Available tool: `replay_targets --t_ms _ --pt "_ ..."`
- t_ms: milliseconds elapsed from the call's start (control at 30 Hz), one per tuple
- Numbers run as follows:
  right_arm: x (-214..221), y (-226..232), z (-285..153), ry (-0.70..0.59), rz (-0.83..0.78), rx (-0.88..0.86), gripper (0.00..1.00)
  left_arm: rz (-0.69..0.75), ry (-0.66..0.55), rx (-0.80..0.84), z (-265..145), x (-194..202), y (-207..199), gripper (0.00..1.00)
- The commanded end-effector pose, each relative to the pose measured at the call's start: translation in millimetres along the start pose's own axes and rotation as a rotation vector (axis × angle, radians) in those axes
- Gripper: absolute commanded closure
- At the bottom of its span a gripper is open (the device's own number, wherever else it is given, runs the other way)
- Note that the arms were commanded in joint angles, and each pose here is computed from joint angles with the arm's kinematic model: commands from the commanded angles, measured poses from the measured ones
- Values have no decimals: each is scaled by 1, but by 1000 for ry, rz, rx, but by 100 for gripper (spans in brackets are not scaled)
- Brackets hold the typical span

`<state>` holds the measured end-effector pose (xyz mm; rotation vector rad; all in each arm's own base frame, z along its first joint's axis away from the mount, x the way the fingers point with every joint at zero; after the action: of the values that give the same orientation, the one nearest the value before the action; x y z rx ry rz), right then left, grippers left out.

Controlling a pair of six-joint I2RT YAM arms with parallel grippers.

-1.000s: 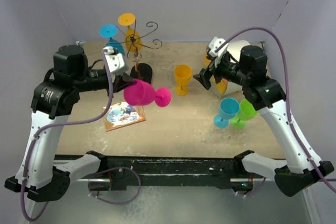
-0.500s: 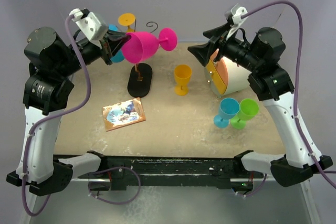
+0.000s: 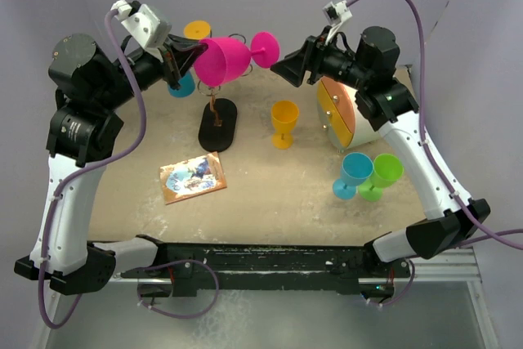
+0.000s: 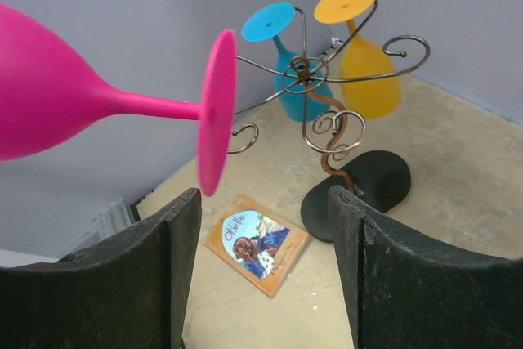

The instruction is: Place the wine glass upside down on the wine glass rack

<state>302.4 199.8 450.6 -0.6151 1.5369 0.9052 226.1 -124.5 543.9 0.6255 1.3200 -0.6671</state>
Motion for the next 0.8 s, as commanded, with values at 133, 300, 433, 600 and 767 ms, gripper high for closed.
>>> replay_targets --t_ms 133,300,433,600,767 --pt "-37 28 -4 -128 -21 -118 39 32 -65 -13 1 -10 3 100" --pt "-36 25 0 -126 12 -96 48 32 -59 -3 4 -5 4 100" --pt "-35 22 4 -120 42 -84 60 29 -52 6 6 0 4 100" --pt "-30 16 12 -102 81 -67 73 32 -44 7 7 3 5 100" --pt "-27 12 16 -89 104 -50 82 32 -40 14 8 5 5 100"
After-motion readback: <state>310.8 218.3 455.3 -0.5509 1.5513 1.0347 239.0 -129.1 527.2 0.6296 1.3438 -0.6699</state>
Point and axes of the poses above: each gripper's point midway between its finger pads, its own z axis out along the fingers, its own y axis along the line the jaws close on, x = y × z, the point moved 8 cm from there along -z, back along the fingers, and after that the axes turned 9 degrees about -z, right-handed, at the moved point
